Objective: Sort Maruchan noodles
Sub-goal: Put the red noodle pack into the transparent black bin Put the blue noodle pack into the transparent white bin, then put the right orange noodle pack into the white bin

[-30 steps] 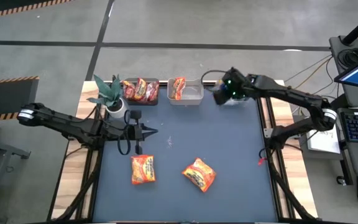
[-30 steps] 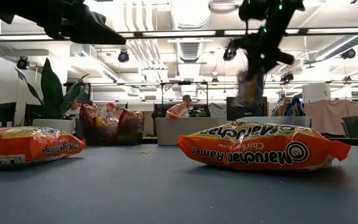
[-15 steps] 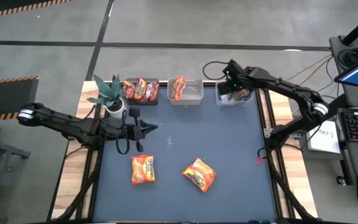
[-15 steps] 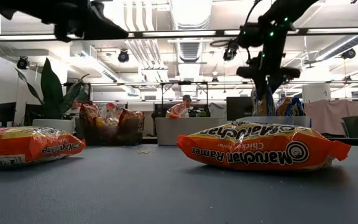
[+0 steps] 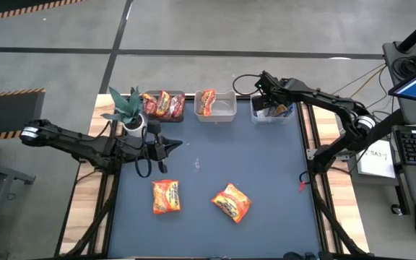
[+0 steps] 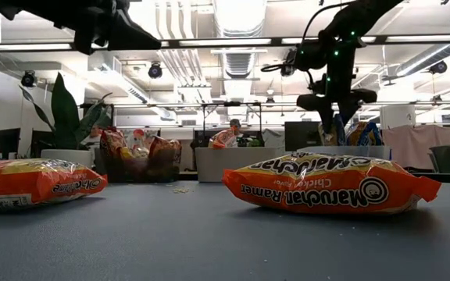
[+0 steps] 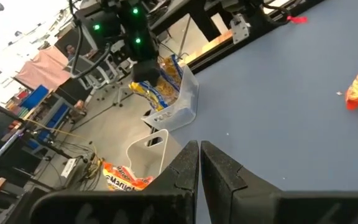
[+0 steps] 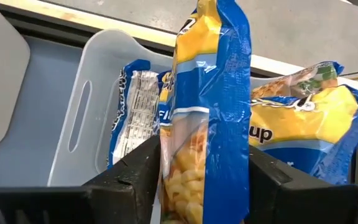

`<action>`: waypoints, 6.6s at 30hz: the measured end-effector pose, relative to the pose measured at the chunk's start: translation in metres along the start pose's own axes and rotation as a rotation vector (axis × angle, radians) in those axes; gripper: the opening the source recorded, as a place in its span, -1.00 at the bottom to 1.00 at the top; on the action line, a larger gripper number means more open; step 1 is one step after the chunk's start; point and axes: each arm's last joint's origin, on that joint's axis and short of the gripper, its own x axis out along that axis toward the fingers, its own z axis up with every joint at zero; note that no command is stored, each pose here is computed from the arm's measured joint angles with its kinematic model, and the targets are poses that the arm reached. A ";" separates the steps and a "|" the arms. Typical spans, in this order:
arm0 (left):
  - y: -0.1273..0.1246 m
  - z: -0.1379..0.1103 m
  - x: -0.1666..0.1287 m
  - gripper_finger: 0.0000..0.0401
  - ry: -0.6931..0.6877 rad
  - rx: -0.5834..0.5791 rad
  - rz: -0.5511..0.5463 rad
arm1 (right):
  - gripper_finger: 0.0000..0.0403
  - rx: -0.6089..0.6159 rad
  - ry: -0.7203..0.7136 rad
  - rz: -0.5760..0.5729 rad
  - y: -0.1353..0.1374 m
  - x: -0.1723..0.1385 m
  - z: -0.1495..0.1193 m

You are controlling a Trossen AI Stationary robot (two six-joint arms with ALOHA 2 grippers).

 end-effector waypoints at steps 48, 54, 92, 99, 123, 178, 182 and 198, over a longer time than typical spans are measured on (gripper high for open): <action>0.004 0.006 0.000 -1.00 -0.010 -0.077 0.015 | -0.49 -0.504 0.296 0.668 0.140 -0.140 -0.122; 0.005 0.011 0.002 -1.00 -0.014 -0.084 0.017 | -0.68 -0.789 0.434 0.730 0.174 -0.135 -0.180; 0.000 0.013 0.013 -1.00 -0.002 -0.007 0.010 | -0.96 -1.077 0.316 0.763 0.217 -0.051 -0.223; 0.000 0.014 0.013 -1.00 -0.003 -0.027 0.009 | -0.96 -0.996 0.173 0.712 0.198 -0.061 -0.174; -0.062 0.011 0.085 -1.00 -0.097 -0.116 -0.345 | -0.96 -0.311 0.433 0.794 0.087 -0.048 -0.202; -0.128 -0.062 0.162 -1.00 0.190 -0.107 -0.622 | 0.62 -0.065 0.373 1.186 0.112 0.007 -0.244; -0.128 -0.064 0.161 -1.00 0.193 -0.107 -0.622 | 0.61 -0.081 0.392 1.204 0.124 0.013 -0.247; -0.129 -0.065 0.161 -1.00 0.196 -0.103 -0.621 | 0.09 -0.192 0.354 1.263 0.138 0.013 -0.246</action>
